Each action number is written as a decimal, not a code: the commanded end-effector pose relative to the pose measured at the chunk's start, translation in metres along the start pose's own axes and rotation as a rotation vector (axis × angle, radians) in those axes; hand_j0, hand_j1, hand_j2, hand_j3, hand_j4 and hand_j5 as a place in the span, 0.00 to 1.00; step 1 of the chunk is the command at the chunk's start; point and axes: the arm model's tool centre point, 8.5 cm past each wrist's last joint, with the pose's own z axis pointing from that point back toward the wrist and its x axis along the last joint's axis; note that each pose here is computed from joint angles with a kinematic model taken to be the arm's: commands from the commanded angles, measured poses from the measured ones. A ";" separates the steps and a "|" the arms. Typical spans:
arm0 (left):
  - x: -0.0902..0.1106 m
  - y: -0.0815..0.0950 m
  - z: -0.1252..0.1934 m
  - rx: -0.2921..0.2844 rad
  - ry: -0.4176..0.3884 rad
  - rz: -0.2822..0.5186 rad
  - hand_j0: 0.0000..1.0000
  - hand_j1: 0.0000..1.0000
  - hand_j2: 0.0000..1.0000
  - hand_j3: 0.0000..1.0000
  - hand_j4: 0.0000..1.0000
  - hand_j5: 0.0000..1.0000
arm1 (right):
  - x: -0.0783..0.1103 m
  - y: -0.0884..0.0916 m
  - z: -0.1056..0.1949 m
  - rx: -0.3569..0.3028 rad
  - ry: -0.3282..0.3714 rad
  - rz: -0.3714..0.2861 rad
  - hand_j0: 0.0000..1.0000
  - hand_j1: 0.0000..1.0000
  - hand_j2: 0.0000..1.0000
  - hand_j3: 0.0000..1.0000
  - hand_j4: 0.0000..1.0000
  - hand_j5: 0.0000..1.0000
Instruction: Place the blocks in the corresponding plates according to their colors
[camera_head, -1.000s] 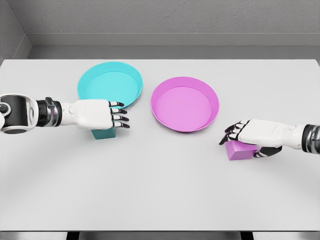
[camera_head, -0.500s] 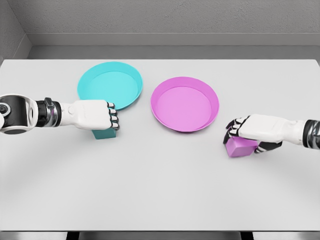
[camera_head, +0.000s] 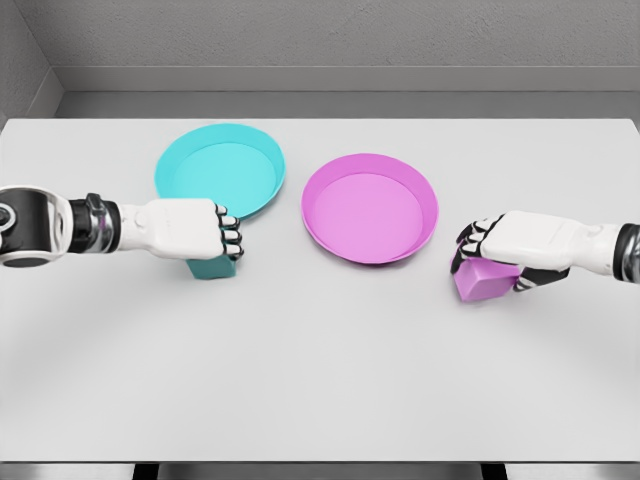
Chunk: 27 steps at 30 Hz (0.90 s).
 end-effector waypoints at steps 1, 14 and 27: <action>0.004 0.005 0.006 0.020 -0.008 0.006 0.46 0.46 0.46 0.46 0.46 0.46 | -0.001 -0.001 0.001 -0.003 0.004 -0.005 0.67 0.67 0.67 0.67 0.67 0.67; -0.030 0.041 0.037 0.091 0.087 -0.041 0.29 0.29 0.29 0.29 0.29 0.29 | -0.011 -0.023 0.007 -0.050 0.073 -0.008 0.67 0.67 0.67 0.67 0.67 0.67; -0.093 0.012 -0.001 0.068 0.223 0.140 0.29 0.29 0.29 0.29 0.29 0.29 | -0.013 -0.044 0.000 -0.100 0.107 -0.024 0.66 0.66 0.66 0.66 0.66 0.66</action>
